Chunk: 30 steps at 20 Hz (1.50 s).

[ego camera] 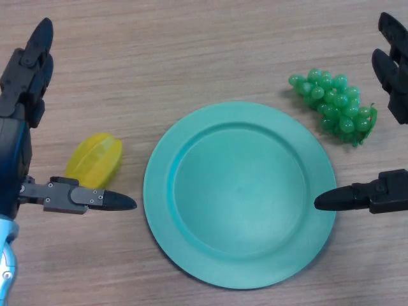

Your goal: Pick up the yellow starfruit and place it on the plate

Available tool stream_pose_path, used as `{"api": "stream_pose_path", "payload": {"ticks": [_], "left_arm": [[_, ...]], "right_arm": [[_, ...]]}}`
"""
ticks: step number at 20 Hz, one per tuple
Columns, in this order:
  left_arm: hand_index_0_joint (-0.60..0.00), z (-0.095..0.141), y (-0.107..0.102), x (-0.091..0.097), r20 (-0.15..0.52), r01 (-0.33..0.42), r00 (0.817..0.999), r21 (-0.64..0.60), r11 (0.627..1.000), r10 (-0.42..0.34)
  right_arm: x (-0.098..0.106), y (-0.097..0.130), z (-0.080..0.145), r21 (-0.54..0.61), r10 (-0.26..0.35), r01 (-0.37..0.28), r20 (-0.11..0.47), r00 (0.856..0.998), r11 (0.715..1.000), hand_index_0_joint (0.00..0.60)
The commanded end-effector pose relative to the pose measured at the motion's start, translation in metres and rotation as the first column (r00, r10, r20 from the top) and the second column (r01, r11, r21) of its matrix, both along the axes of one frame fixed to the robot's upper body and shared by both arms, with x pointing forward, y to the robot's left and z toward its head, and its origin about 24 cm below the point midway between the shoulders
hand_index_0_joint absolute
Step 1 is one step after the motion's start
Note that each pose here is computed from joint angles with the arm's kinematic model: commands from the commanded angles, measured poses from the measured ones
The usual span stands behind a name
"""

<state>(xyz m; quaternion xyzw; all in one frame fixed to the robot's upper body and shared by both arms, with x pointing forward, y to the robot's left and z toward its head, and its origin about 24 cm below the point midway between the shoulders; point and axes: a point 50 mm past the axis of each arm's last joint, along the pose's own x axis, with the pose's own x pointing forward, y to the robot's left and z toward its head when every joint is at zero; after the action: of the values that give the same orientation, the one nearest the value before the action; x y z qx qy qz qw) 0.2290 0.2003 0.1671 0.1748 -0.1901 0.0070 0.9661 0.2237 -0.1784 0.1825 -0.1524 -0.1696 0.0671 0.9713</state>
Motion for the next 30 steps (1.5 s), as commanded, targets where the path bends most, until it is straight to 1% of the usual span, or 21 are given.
{"api": "stream_pose_path", "payload": {"ticks": [1,3,6,9,12,13,15,18,19,20,21,23,26,28,29,30], "left_arm": [[0.0,0.032,0.011,-0.017,0.23,-0.03,0.973,0.038,0.999,0.02],[0.0,0.032,0.013,-0.018,0.225,-0.028,0.974,0.03,0.999,0.02],[0.0,0.035,0.016,-0.018,0.242,-0.04,0.97,0.023,0.999,0.033],[0.0,0.033,0.017,-0.016,0.246,-0.054,0.969,0.048,0.997,0.04],[0.0,0.032,0.018,-0.016,0.24,-0.019,0.971,0.036,0.999,0.01],[0.0,0.033,0.019,-0.014,0.241,-0.014,0.97,0.036,0.999,0.005],[0.0,0.032,0.023,-0.01,0.241,-0.03,0.97,0.048,0.998,0.018],[0.0,0.028,0.028,0.0,0.222,-0.055,0.974,0.064,0.996,0.04],[0.0,0.025,0.029,0.006,0.217,-0.078,0.974,0.079,0.994,0.06],[0.0,0.021,0.031,0.01,0.203,-0.097,0.976,0.1,0.99,0.075],[0.0,0.013,0.034,0.014,0.159,-0.108,0.983,0.11,0.988,0.09],[0.0,0.001,0.039,0.02,0.106,-0.121,0.988,0.118,0.986,0.109],[0.0,-0.016,0.044,0.026,0.039,-0.135,0.991,0.107,0.985,0.131],[0.0,-0.025,0.048,0.028,0.015,-0.156,0.988,0.098,0.983,0.156],[0.0,-0.034,0.048,0.029,-0.014,-0.156,0.987,0.087,0.984,0.158],[0.0,-0.037,0.048,0.03,-0.033,-0.157,0.987,0.086,0.984,0.16]], "right_arm": [[-0.012,0.004,0.028,-0.025,0.034,-0.03,0.198,0.98,0.999,0.0],[-0.01,0.002,0.028,-0.028,0.028,-0.022,0.206,0.978,0.999,0.0],[-0.009,0.003,0.027,-0.035,0.027,-0.021,0.199,0.98,0.999,0.0],[-0.009,0.001,0.026,-0.032,0.02,-0.015,0.194,0.981,0.999,0.0],[-0.007,0.004,0.021,-0.037,0.025,-0.019,0.172,0.985,0.999,0.0],[-0.007,0.005,0.019,-0.031,0.04,-0.036,0.156,0.987,0.999,0.0],[-0.008,0.005,0.02,-0.041,0.05,-0.044,0.146,0.988,0.998,0.0],[-0.006,0.006,0.021,-0.052,0.053,-0.045,0.162,0.985,0.998,0.0],[-0.005,0.005,0.02,-0.041,0.051,-0.045,0.165,0.985,0.998,0.0],[-0.005,0.004,0.02,-0.033,0.048,-0.043,0.169,0.984,0.999,0.0],[-0.005,0.004,0.021,-0.026,0.046,-0.042,0.169,0.985,0.999,0.0],[-0.005,0.003,0.021,-0.021,0.047,-0.045,0.162,0.986,0.999,0.0],[-0.004,0.006,0.022,-0.029,0.061,-0.058,0.148,0.987,0.998,0.0],[-0.002,0.007,0.022,-0.03,0.066,-0.062,0.157,0.985,0.998,0.0],[-0.001,0.007,0.022,-0.023,0.065,-0.062,0.162,0.985,0.998,0.0],[-0.002,0.007,0.021,-0.017,0.067,-0.065,0.157,0.985,0.998,0.0]]}}
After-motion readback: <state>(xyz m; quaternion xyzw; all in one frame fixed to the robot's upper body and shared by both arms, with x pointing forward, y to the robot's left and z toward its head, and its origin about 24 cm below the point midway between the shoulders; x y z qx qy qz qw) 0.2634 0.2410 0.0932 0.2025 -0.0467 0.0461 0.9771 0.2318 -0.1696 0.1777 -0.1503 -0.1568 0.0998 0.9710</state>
